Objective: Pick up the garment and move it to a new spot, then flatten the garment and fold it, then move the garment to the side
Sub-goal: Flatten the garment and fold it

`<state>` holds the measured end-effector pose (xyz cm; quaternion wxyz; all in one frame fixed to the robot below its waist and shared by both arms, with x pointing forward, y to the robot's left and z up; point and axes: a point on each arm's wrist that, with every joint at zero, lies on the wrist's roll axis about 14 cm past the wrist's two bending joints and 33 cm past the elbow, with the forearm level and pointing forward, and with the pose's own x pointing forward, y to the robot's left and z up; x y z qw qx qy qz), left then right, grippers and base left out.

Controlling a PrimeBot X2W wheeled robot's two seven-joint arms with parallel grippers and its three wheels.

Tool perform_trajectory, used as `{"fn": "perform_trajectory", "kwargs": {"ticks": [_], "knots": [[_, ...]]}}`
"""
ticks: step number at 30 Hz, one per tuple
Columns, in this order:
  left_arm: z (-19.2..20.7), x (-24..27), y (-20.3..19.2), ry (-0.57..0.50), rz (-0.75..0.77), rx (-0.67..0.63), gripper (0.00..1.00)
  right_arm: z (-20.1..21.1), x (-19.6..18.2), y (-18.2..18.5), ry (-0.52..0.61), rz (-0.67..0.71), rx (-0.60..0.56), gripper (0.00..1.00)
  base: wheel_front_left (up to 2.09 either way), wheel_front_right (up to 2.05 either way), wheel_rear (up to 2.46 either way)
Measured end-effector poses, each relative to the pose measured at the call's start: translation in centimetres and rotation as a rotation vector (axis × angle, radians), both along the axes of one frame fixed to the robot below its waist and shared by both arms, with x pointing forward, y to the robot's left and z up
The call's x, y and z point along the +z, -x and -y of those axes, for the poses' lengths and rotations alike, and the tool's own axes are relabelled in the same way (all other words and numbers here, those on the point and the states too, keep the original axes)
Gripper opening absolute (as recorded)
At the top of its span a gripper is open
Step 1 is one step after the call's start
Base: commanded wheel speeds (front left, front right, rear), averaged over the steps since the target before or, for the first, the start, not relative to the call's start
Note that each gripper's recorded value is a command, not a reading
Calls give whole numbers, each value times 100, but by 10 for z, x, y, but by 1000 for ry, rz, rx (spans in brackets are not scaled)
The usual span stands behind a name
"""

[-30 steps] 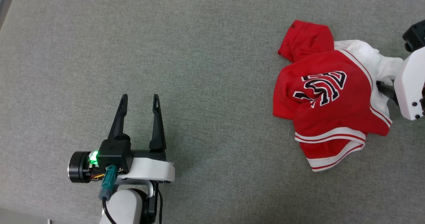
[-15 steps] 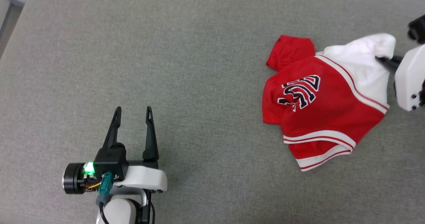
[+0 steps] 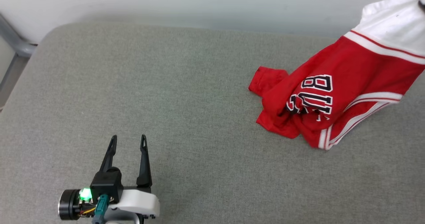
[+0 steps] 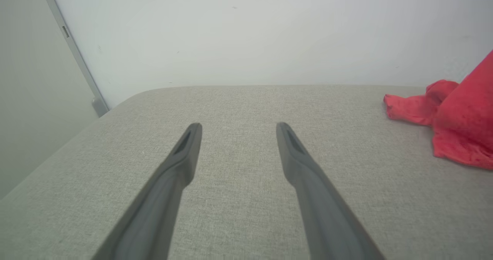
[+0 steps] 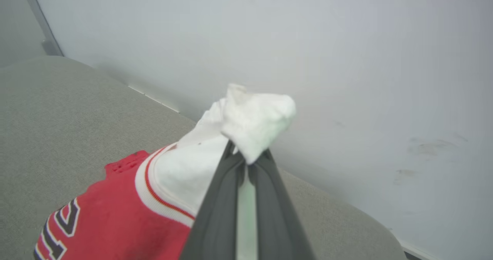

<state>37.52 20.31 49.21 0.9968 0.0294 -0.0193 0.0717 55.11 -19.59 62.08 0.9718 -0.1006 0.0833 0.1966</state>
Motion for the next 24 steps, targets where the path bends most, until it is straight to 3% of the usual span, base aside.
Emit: {"fn": "perform_trajectory", "kwargs": {"ticks": [5,9,17,24], "knots": [[-6,6,13,-1,17,14,100,-2,46,19,-16,122,21,0,0,0,0],[-7,10,18,2,27,14,100,-31,54,39,-18,144,107,0,0,0,0],[-13,10,22,1,27,33,100,-152,-3,84,-30,1,423,0,0,0,0],[-23,8,22,-6,18,66,100,-239,-80,132,-16,-213,663,0,0,0,0]]}}
